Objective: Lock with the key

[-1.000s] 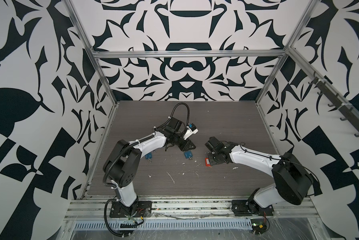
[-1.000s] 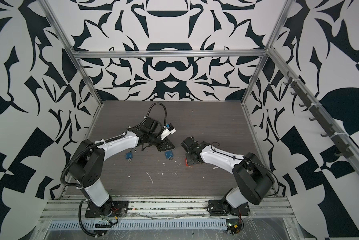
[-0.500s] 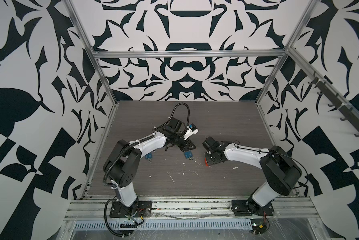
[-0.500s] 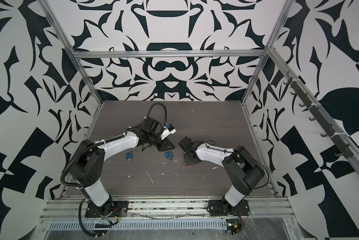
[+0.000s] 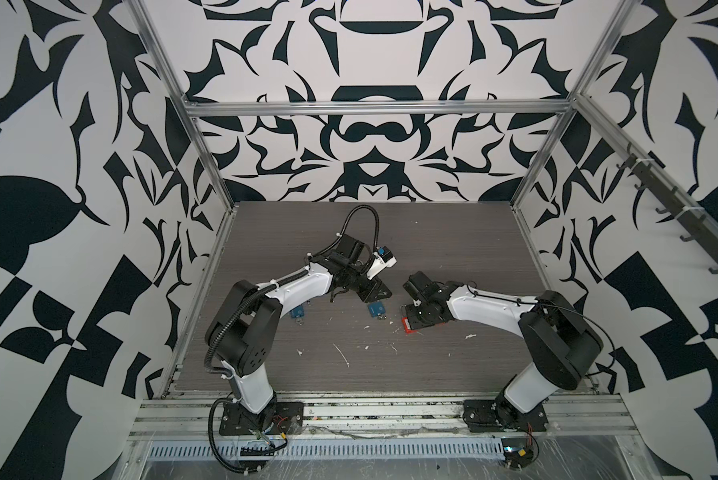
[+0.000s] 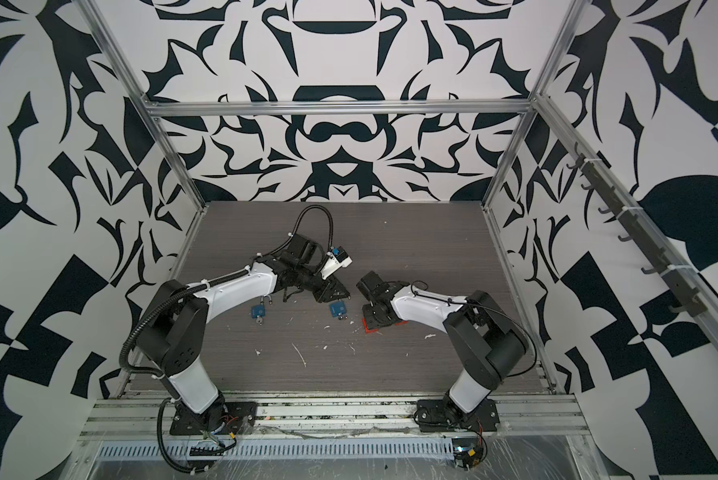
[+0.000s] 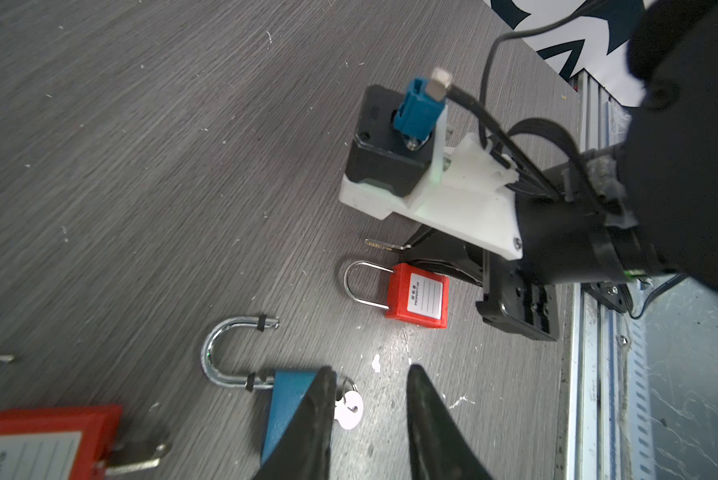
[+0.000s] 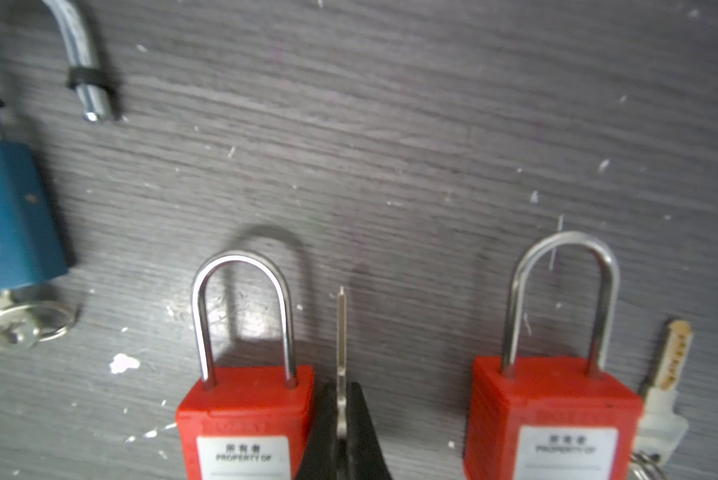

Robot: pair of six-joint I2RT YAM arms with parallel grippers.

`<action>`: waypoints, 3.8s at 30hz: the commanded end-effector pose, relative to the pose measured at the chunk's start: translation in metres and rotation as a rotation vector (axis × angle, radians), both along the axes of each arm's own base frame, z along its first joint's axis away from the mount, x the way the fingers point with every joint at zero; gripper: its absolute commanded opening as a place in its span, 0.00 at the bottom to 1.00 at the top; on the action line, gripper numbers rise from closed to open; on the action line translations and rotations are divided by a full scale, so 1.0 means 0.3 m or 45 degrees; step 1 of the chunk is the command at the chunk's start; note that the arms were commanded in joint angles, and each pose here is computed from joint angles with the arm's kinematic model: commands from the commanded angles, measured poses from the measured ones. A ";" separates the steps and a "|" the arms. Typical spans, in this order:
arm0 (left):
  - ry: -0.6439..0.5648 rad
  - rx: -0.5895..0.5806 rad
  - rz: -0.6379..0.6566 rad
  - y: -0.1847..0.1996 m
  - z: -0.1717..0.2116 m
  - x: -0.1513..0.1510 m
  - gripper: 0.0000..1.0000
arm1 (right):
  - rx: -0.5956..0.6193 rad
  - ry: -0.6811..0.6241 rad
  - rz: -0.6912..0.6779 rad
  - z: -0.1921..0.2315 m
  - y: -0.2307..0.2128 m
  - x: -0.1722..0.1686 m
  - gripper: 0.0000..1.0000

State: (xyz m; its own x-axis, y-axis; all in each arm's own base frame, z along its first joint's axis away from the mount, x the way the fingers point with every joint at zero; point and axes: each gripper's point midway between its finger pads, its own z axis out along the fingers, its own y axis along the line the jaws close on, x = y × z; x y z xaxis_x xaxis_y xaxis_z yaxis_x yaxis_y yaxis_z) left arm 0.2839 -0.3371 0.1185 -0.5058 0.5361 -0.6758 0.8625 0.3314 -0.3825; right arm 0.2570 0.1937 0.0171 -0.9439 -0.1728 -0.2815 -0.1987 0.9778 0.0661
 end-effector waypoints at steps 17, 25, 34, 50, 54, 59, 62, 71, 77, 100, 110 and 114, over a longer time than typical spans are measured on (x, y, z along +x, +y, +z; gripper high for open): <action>0.004 -0.018 -0.016 0.005 0.019 -0.026 0.32 | -0.010 -0.005 -0.081 0.000 -0.051 -0.026 0.30; -0.005 -0.023 -0.016 0.000 0.024 -0.019 0.32 | -0.044 -0.099 -0.057 0.091 -0.072 0.003 0.33; 0.002 -0.029 -0.012 -0.005 0.025 -0.014 0.32 | -0.102 -0.071 -0.009 0.075 -0.073 0.010 0.32; -0.172 -0.052 0.396 0.146 0.075 0.115 0.31 | 0.111 -0.276 0.075 0.225 0.097 0.089 0.43; -0.236 -0.040 0.569 0.230 0.097 0.152 0.27 | 0.129 -0.221 0.055 0.213 0.188 0.094 0.50; -0.325 -0.052 0.760 0.338 0.132 0.175 0.32 | 0.096 -0.194 0.135 0.185 0.306 0.094 0.57; -0.364 -0.027 0.869 0.393 0.146 0.189 0.38 | 0.106 -0.192 0.155 0.175 0.363 0.097 0.58; -0.450 -0.020 0.999 0.477 0.199 0.171 0.42 | 0.073 -0.163 0.096 0.116 0.415 0.121 0.64; -0.486 -0.015 1.079 0.525 0.216 0.161 0.49 | 0.004 -0.194 0.078 0.079 0.418 0.137 0.65; -0.435 -0.050 0.764 0.405 0.204 0.112 0.56 | -0.074 -0.213 0.250 0.106 0.426 0.139 0.31; -0.748 -0.176 0.285 0.324 0.304 -0.025 0.60 | 0.029 -0.459 0.928 0.384 0.425 0.063 0.22; -0.857 -0.185 0.078 0.297 0.318 -0.079 0.61 | 0.123 -0.505 1.162 0.446 0.396 0.000 0.22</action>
